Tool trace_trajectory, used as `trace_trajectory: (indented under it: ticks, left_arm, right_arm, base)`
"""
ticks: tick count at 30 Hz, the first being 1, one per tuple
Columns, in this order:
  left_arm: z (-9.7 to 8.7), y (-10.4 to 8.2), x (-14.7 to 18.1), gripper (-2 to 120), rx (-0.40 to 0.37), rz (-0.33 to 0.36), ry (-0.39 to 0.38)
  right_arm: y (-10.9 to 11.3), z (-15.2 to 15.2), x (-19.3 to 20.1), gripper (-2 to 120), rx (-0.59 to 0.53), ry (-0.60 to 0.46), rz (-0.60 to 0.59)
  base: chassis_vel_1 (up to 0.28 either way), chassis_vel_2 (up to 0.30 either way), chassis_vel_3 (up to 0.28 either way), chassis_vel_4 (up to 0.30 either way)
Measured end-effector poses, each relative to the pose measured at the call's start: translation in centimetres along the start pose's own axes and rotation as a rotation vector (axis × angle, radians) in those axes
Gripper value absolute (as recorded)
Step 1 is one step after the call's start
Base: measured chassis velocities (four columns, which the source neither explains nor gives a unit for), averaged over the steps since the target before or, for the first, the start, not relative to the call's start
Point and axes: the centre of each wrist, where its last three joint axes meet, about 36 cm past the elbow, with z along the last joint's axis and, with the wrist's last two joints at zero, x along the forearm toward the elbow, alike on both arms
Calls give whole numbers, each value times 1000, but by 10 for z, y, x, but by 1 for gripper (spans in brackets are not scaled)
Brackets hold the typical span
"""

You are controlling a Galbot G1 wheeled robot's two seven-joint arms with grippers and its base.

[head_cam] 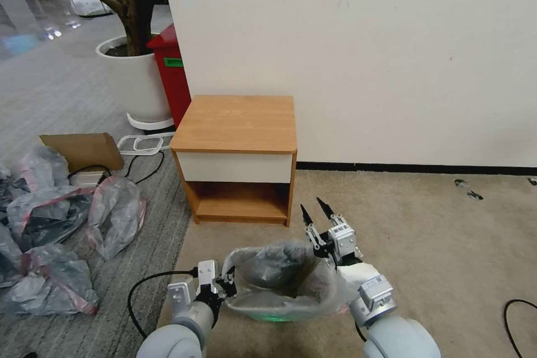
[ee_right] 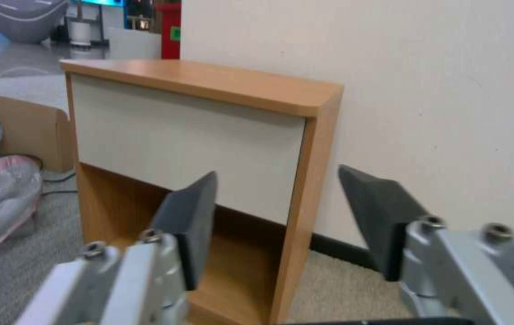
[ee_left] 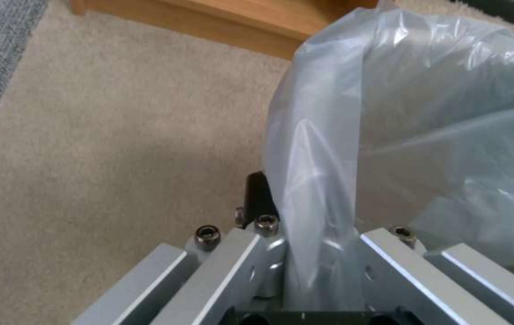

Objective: Pick up the garbage bag from the table and place it over the trash can.

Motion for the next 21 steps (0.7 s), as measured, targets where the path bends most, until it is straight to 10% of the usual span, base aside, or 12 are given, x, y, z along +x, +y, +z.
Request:
trace_trajectory:
  ticks: [9, 21]
  left_arm:
    - [3, 1, -3, 13, 3, 5, -12]
    - [1, 3, -1, 56, -12, -8, -28]
  right_arm:
    - [0, 4, -5, 96, 11, -2, -7]
    - [-1, 6, -7, 100, 2, -2, 11]
  base:
    - [0, 0, 0, 0]
    - [0, 0, 0, 0]
